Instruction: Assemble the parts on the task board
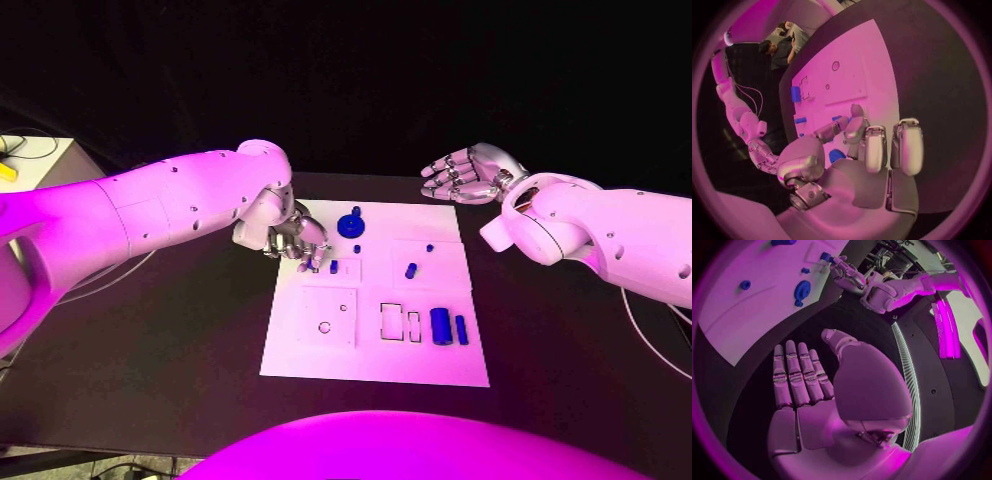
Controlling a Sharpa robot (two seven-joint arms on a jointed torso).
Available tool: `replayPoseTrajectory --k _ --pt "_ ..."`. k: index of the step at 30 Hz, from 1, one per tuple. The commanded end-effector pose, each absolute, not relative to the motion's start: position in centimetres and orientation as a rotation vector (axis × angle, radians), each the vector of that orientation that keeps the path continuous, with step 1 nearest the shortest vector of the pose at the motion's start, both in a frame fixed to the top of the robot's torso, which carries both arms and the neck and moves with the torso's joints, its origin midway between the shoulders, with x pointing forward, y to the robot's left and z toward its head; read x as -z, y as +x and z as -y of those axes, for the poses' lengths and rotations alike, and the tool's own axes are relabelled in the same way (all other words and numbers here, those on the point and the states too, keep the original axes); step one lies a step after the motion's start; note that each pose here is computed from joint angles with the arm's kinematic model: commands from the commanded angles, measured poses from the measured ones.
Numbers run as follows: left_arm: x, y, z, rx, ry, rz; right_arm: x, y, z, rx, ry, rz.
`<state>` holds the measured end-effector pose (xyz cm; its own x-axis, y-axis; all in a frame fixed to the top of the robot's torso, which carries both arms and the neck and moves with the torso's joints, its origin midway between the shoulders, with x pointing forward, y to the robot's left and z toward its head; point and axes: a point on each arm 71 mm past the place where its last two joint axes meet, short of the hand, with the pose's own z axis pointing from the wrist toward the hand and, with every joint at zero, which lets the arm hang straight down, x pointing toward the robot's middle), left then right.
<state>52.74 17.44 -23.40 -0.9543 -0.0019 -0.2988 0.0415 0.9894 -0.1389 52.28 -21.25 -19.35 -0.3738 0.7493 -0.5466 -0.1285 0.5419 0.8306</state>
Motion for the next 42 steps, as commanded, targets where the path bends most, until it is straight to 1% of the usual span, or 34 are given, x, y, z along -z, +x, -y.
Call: replayPoseTrajectory --k 1,20,42 --pt "23.40 52.64 -17.27 0.202 0.054 -2.847 19.36 52.18 21.05 -1.037 0.510 -1.716" --pt "23.41 52.43 -16.82 0.216 0.058 -2.842 19.35 52.16 21.04 -1.038 0.509 -1.716" --pt "23.53 52.52 -16.87 0.217 0.035 -2.826 19.37 52.15 20.99 -1.041 0.508 -1.720"
